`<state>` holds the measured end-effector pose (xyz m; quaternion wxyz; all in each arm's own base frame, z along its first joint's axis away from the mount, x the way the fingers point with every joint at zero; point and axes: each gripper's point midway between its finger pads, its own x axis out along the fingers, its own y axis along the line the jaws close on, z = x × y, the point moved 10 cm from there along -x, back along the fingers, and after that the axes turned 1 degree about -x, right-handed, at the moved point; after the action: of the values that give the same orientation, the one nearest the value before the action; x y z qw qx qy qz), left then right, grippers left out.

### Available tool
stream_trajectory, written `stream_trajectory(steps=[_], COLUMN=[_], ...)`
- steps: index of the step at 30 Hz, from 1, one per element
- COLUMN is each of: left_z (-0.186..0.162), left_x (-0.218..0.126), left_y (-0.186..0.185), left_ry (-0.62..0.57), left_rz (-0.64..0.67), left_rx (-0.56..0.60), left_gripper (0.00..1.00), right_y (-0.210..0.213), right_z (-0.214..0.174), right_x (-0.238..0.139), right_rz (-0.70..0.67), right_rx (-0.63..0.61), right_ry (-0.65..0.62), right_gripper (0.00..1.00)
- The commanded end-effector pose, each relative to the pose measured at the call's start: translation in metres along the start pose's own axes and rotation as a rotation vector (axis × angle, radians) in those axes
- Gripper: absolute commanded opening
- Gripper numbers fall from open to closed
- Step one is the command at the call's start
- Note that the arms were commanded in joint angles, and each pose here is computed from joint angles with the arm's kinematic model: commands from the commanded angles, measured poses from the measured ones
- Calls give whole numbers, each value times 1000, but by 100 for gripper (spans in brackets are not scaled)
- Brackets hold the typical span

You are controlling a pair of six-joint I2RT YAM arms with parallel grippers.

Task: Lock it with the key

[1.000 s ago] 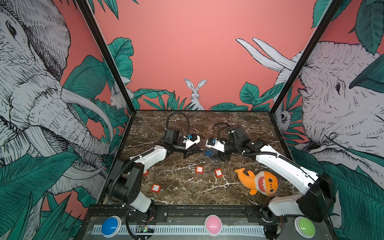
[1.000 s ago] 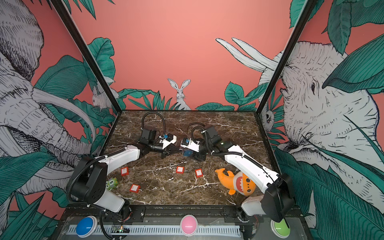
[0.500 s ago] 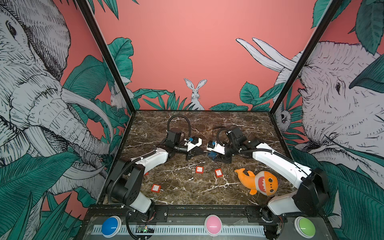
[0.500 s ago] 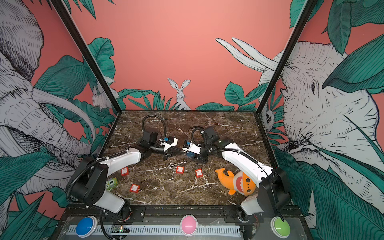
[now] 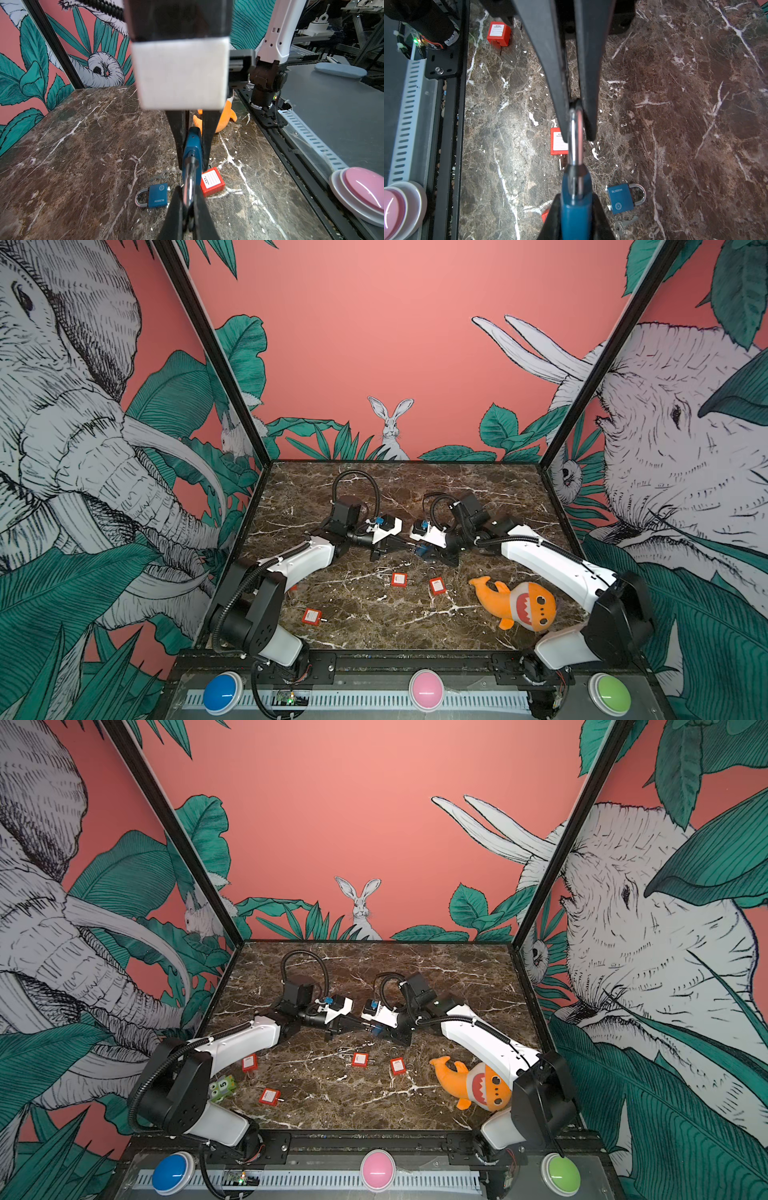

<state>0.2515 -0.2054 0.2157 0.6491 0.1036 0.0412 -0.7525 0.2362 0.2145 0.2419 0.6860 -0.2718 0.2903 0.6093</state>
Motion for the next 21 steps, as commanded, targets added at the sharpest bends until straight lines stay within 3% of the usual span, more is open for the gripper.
stream_trajectory(steps=[1, 21], left_z=[22, 25], left_x=[0, 41], left_y=[-3, -10], left_ry=[-47, -52], left_rz=[-36, -134], left_rx=[97, 115], left_gripper=[0, 0], right_y=[0, -13], right_z=[7, 27], right_x=[-1, -22], right_rz=[19, -92], right_rx=[-30, -58], right_ry=[-72, -288], right_gripper=[11, 1])
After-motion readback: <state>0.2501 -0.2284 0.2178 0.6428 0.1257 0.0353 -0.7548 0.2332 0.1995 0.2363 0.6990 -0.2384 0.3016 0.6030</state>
